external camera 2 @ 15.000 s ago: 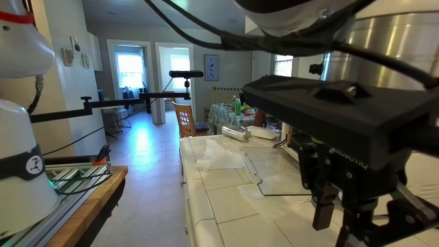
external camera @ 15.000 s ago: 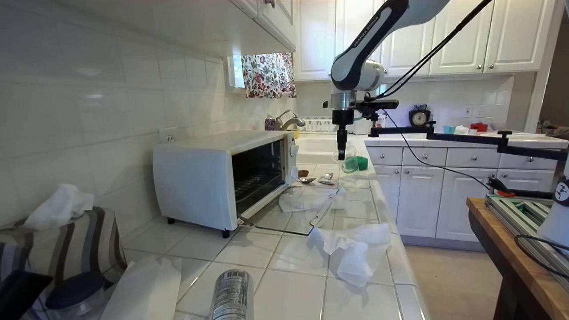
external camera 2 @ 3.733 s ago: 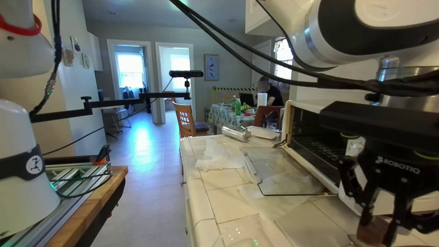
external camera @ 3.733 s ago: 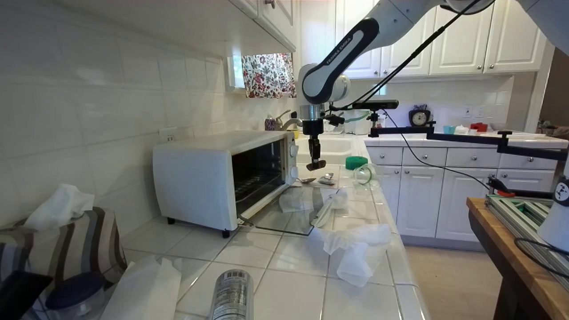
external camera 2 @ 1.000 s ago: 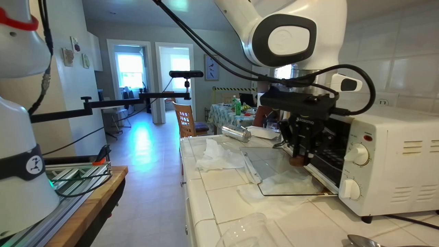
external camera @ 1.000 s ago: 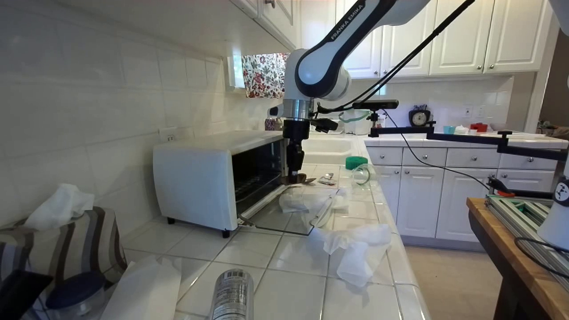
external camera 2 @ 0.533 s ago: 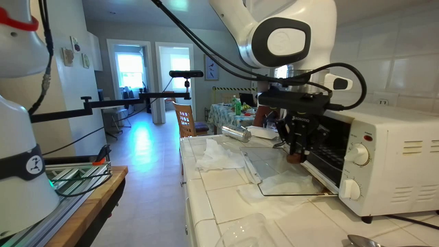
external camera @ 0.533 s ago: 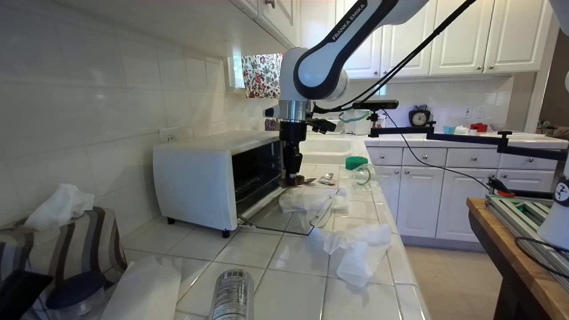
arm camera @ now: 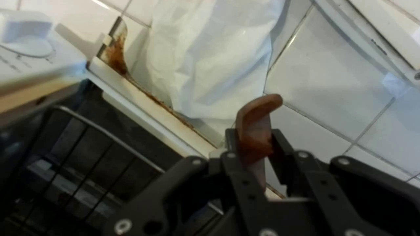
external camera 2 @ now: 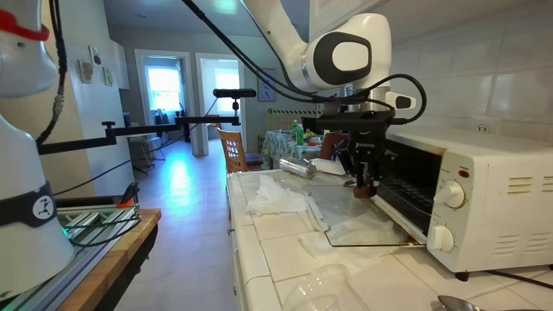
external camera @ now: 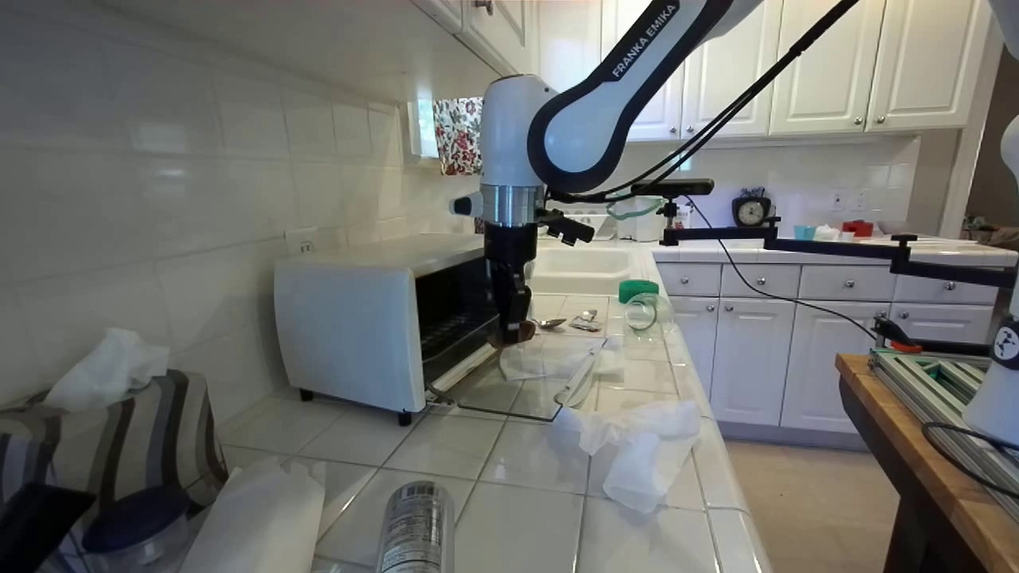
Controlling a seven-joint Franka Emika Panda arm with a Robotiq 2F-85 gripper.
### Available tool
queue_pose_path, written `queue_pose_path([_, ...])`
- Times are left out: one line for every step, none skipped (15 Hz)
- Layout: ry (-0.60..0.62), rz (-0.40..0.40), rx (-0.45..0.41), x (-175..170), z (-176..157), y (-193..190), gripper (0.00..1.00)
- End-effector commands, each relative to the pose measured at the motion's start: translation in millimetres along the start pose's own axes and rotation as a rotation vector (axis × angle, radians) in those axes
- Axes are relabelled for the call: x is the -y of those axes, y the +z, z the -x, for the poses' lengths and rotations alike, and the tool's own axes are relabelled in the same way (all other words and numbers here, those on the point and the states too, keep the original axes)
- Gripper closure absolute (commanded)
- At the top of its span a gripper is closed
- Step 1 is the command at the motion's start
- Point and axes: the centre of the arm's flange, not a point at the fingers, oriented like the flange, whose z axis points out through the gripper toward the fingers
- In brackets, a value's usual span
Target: Place the brown object to the right of the oven in the oven
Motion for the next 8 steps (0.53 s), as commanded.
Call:
queue_pose_path([0.028,0.099,-0.021,7,-7,-3,0.93])
queue_pose_path([0.035,0.131,-0.036,11,-9,-4,0.93])
queue_pose_path([0.044,0.157,-0.052,14,-12,-6,0.93])
queue_pose_path([0.053,0.183,-0.073,19,-16,-4,0.93])
queue_pose_path([0.060,0.200,-0.088,23,-19,-4,0.93])
queue_pose_path([0.066,0.209,-0.101,27,-21,1,0.93])
queue_pose_path([0.072,0.215,-0.113,29,-23,5,0.93])
queue_pose_path([0.077,0.225,-0.122,31,-24,6,0.93])
